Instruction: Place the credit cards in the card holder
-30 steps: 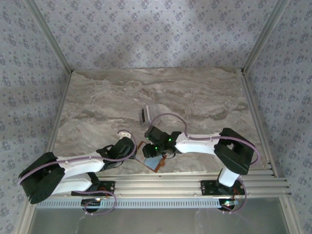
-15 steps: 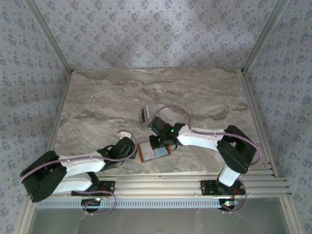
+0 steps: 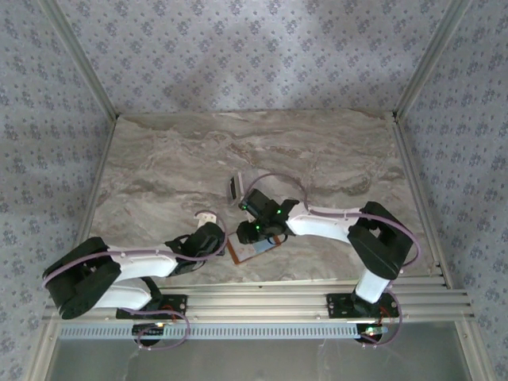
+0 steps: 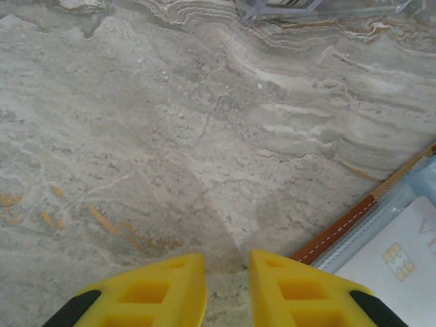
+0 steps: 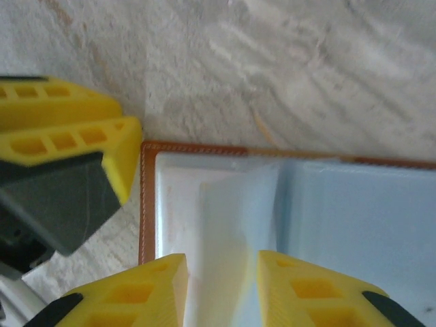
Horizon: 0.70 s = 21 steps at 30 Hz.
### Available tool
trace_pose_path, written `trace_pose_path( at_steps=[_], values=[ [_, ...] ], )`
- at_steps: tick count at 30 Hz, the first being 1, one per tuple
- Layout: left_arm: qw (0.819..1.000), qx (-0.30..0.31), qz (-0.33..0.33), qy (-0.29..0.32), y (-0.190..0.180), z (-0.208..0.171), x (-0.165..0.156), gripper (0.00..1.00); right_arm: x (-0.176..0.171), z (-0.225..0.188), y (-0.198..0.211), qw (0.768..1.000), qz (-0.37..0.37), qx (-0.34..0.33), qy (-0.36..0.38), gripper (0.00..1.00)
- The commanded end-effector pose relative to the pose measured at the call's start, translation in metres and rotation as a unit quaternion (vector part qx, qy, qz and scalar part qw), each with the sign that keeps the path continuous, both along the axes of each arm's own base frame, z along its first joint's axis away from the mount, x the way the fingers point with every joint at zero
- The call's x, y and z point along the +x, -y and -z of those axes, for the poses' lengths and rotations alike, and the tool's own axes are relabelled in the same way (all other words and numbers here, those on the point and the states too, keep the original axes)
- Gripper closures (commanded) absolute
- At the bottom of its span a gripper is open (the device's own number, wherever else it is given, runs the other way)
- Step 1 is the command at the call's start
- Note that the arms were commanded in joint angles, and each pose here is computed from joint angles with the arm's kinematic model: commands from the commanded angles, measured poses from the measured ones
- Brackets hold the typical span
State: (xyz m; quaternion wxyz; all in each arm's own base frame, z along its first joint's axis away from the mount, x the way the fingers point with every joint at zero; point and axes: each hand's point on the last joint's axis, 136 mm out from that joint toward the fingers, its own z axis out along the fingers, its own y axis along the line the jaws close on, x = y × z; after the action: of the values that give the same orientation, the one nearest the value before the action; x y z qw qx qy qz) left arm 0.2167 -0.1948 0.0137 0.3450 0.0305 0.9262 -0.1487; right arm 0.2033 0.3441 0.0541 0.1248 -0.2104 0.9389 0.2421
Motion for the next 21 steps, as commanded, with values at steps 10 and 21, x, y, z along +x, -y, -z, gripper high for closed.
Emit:
trace_pose_path(
  at_steps=[10,21],
  values=[
    [0.994,-0.074,0.034,-0.07,0.013,0.004,-0.018,0.72,-0.025,0.009,-0.021,0.996,-0.012,0.073,-0.044,0.48],
    [0.992,-0.105,0.044,-0.049,0.004,-0.026,-0.021,0.64,-0.024,0.011,-0.018,0.995,-0.006,0.083,-0.047,0.42]
  ],
)
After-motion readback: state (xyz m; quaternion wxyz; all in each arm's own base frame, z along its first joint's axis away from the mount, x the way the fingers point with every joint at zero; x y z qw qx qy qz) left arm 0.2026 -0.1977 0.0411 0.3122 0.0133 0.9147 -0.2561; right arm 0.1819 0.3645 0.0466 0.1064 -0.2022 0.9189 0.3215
